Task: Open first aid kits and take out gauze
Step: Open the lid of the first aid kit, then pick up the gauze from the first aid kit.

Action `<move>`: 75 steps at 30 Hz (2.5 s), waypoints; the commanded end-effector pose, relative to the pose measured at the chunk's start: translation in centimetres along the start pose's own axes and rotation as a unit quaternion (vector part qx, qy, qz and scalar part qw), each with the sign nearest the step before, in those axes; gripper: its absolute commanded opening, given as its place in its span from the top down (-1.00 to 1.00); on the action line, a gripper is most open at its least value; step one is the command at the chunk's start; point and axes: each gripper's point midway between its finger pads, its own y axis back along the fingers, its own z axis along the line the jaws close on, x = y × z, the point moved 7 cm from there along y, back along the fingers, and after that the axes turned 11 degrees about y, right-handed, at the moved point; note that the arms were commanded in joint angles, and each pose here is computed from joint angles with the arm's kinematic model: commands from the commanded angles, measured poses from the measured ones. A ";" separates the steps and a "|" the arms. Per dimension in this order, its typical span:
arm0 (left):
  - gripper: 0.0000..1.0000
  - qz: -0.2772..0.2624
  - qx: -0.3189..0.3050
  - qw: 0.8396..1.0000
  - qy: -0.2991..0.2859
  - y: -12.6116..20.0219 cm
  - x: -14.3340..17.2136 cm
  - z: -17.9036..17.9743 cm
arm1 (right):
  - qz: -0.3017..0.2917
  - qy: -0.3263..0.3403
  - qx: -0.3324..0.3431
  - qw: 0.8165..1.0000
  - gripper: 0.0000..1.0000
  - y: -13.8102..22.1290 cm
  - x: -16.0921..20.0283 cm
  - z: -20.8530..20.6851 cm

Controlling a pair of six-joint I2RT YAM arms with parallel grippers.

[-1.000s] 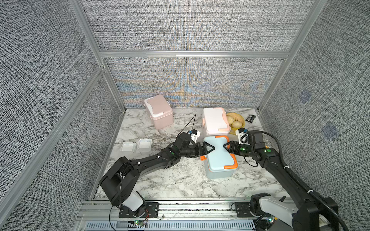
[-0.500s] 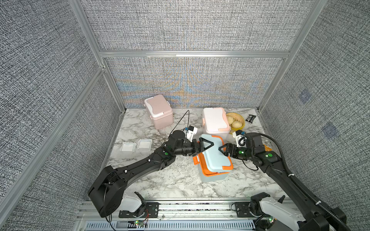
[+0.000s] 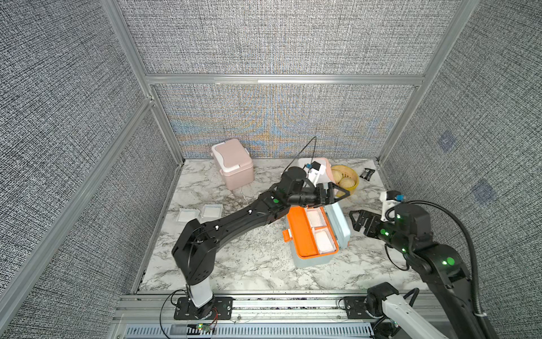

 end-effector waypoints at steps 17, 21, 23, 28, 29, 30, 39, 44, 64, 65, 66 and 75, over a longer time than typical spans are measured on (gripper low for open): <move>-1.00 0.013 -0.124 0.989 -0.085 -1.9 -2.4 1.1 | 0.048 0.011 0.023 0.999 -0.98 -0.7 1.4 -0.6; -1.00 -0.011 -0.129 0.987 -0.095 0.5 -1.8 -0.3 | 0.085 0.009 0.033 0.996 -0.98 -3.3 2.4 -0.8; -0.99 -0.024 -0.134 0.986 -0.092 1.4 -1.3 -0.1 | 0.113 0.005 0.040 0.993 -0.98 -5.0 3.8 -1.2; -1.00 -0.053 -0.148 0.984 -0.078 4.0 0.6 1.8 | 0.147 -0.010 -0.003 0.989 -0.98 -7.6 6.1 -0.6; -0.99 -0.058 -0.152 0.984 -0.076 4.4 0.9 2.3 | 0.150 -0.011 -0.015 0.989 -0.98 -7.9 6.4 -0.4; -1.00 -0.066 -0.157 0.982 -0.077 5.0 1.3 2.5 | 0.155 -0.013 -0.031 0.987 -0.98 -8.3 6.8 -0.2; -1.00 -0.097 -0.207 0.971 -0.076 7.2 2.3 5.3 | 0.201 -0.020 -0.123 0.972 -0.94 -10.1 9.7 2.0; -1.00 -0.117 -0.228 0.963 -0.079 8.0 2.0 5.9 | 0.225 -0.016 -0.158 0.961 -0.94 -10.5 11.1 3.7; -0.96 -0.121 -0.358 0.923 -0.068 11.8 2.3 6.9 | 0.127 0.083 -0.086 0.985 -0.98 -7.9 7.6 3.9; -0.95 -0.117 -0.366 0.921 -0.066 11.9 2.4 6.9 | 0.117 0.086 -0.077 0.986 -0.98 -7.9 7.3 3.7; -0.93 -0.112 -0.370 0.920 -0.065 11.8 2.4 7.0 | 0.108 0.088 -0.070 0.988 -0.98 -7.9 7.0 3.5; -0.67 -0.048 -0.377 0.924 -0.037 9.4 2.6 7.9 | 0.109 0.035 -0.063 0.991 -0.98 -8.9 7.2 1.2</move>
